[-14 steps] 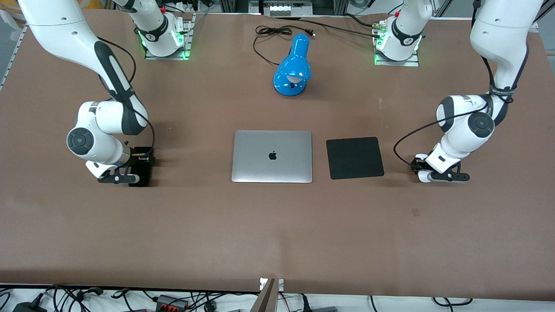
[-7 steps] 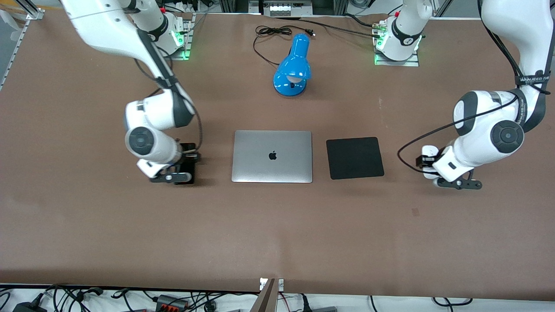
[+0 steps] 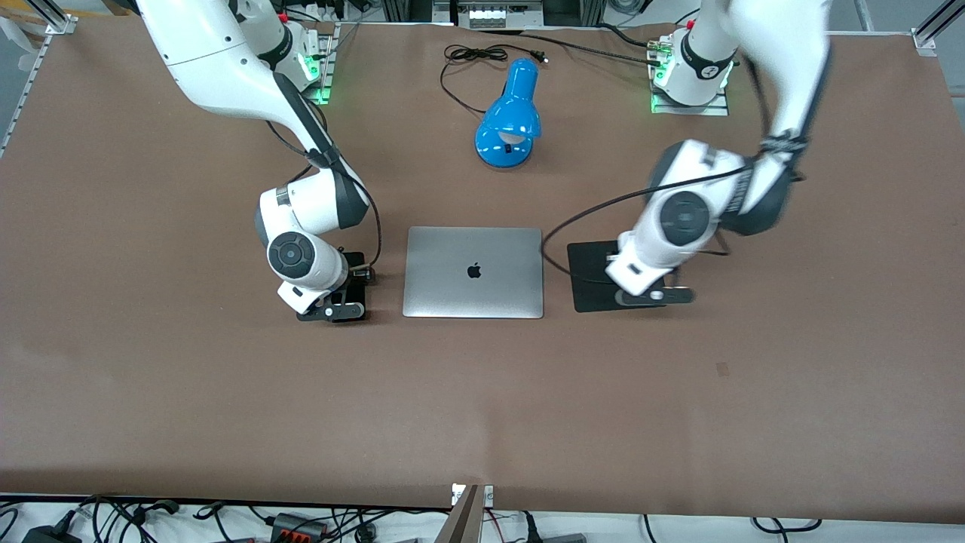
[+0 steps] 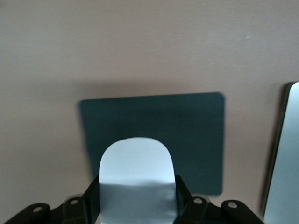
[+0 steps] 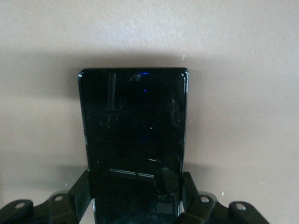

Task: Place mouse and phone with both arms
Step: 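Carry the phone toward the laptop while the left gripper carries the mouse onto the pad, then lower the phone beside the laptop and open both grippers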

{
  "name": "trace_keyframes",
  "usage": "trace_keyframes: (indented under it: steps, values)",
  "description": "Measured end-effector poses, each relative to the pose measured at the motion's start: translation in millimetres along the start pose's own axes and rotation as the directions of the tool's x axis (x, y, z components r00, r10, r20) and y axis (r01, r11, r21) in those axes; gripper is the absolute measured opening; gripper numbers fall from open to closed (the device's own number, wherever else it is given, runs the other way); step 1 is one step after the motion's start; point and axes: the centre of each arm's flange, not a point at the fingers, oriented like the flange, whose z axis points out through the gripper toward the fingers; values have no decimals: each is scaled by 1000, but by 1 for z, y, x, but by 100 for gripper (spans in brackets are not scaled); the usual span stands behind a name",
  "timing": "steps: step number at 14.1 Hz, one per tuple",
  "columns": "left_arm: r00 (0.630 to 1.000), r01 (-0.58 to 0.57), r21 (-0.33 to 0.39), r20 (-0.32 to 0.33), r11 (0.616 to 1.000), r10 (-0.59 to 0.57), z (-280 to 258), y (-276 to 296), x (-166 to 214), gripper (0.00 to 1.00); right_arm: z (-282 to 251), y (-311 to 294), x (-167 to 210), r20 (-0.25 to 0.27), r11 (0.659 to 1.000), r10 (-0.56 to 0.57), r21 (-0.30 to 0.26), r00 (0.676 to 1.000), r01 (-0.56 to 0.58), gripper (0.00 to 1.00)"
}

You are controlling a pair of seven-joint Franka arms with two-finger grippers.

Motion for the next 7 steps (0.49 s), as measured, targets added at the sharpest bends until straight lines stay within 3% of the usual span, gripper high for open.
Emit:
trace_keyframes:
  steps: [2,5,7]
  values:
    - [1000,13,-14,-22,1000,-13,35,-4,-3,62,0,-2,0,-3,1000,-4,0,1000,4,79]
    - [995,25,-57,-95,998,-31,65,-19,-11,62,-7,4,7,-24,1000,8,1,1000,-8,100]
    - [992,25,-73,-121,997,-34,80,-23,-19,62,-39,27,23,-50,999,48,5,998,-48,100]
